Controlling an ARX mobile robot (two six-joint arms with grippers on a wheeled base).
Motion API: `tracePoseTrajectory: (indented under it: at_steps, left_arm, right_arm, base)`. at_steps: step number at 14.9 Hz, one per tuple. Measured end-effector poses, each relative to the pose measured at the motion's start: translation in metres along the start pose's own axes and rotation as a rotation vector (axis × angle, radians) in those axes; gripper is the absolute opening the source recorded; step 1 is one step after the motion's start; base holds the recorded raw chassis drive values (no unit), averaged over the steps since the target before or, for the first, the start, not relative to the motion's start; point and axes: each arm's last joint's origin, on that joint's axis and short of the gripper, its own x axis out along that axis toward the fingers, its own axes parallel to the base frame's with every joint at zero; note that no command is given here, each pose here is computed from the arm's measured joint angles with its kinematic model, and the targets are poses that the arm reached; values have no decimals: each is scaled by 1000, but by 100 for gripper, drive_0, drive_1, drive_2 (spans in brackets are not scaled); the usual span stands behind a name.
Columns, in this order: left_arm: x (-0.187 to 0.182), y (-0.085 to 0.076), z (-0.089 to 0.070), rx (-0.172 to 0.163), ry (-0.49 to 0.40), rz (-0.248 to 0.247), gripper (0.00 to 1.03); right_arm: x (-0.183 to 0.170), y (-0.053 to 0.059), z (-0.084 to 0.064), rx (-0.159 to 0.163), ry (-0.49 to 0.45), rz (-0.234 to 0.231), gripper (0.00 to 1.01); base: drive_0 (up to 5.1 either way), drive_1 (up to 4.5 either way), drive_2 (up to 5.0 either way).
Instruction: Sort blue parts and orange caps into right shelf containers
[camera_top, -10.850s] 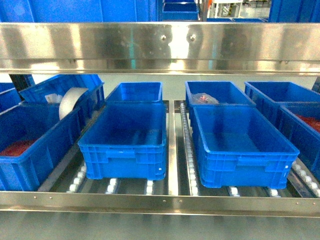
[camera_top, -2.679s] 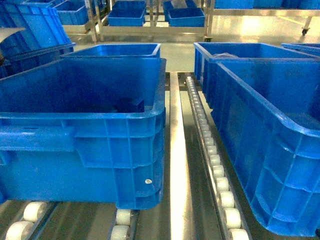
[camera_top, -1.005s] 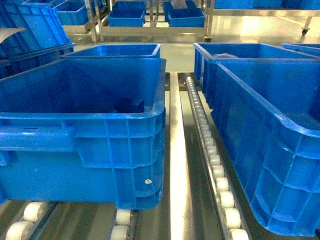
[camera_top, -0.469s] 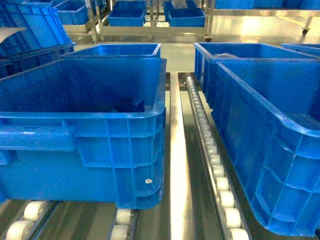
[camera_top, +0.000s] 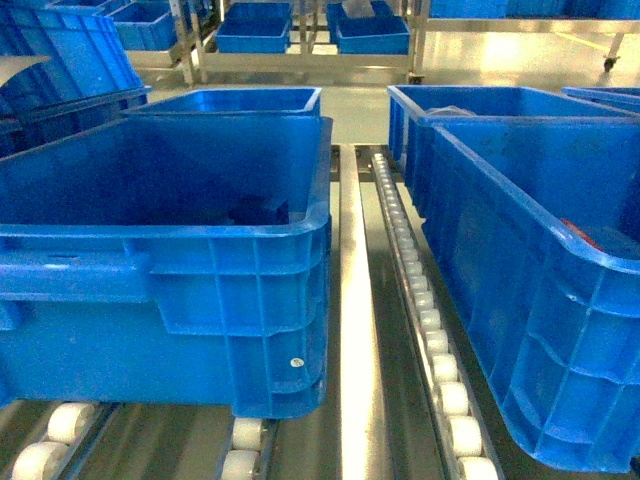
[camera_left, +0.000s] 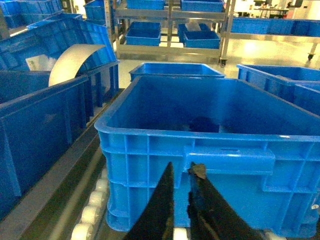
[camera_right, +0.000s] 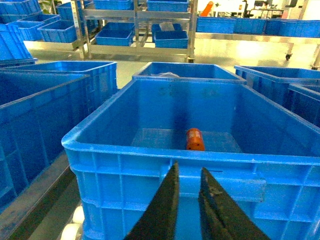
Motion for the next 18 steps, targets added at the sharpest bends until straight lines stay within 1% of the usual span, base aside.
tracePoseTrajectory:
  at_steps: [3,4,7,8,18]
  left_arm:
    - [0,0,0,0,0,0,47]
    - [0,0,0,0,0,0,62]
    - [0,0,0,1,0,0,99]
    - [0,0,0,2,0,0,97]
    - [0,0,0,3,0,0,98]
  right_arm:
    - [0,0,0,0,0,0,46]
    - [0,0,0,0,0,0,61]
    - [0,0,0,0,0,0,99]
    - [0,0,0,1,0,0,98]
    - [0,0,0,1,0,0,98]
  base:
    - [0,0,0]
    - [0,0,0]
    - [0,0,0]
    - [0,0,0]
    - [0,0,0]
